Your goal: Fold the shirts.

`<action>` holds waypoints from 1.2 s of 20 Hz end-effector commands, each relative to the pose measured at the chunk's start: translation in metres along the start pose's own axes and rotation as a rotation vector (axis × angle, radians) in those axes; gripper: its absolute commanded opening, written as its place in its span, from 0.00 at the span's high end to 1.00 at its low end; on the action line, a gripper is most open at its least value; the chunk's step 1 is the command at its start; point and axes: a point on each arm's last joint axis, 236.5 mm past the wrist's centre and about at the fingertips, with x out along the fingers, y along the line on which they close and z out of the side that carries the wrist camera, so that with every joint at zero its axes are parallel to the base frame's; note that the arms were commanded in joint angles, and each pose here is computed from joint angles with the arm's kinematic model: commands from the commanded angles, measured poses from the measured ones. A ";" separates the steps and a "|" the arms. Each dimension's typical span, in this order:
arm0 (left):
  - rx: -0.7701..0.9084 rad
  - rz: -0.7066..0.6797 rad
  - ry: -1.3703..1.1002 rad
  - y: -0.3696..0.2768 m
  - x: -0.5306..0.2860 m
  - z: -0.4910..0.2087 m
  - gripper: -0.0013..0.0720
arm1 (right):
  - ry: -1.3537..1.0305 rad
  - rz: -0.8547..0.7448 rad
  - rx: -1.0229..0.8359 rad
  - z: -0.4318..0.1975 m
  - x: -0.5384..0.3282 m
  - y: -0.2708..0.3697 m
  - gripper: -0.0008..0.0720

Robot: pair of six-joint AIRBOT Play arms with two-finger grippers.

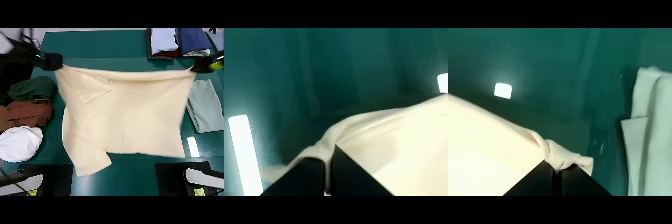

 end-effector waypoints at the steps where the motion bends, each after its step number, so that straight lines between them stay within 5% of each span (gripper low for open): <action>1: -0.137 0.011 0.040 0.036 0.091 -0.014 0.95 | 0.160 0.010 0.018 -0.012 0.091 -0.014 0.96; 7: -0.246 -0.079 0.043 0.061 0.112 -0.014 0.95 | 0.114 0.001 0.003 0.033 0.108 -0.025 0.96; 12: -0.164 -0.078 0.359 0.063 0.100 -0.092 0.95 | 0.211 0.006 0.052 -0.008 0.096 -0.036 0.96; 19: -0.217 -0.084 0.474 0.061 0.118 -0.148 0.95 | 0.257 0.009 0.082 -0.075 0.121 -0.024 0.96; 20: -0.220 -0.083 0.487 0.062 0.118 -0.152 0.88 | 0.250 0.005 0.095 -0.079 0.122 -0.024 0.96; 21: -0.219 -0.082 0.491 0.062 0.117 -0.153 0.42 | 0.234 0.000 0.098 -0.079 0.123 -0.025 0.86; 22: -0.231 -0.080 0.489 0.061 0.115 -0.152 0.25 | 0.215 -0.006 0.104 -0.077 0.121 -0.026 0.47; 24: -0.214 -0.076 0.478 0.059 0.104 -0.147 0.33 | 0.198 -0.014 0.126 -0.076 0.109 -0.032 0.42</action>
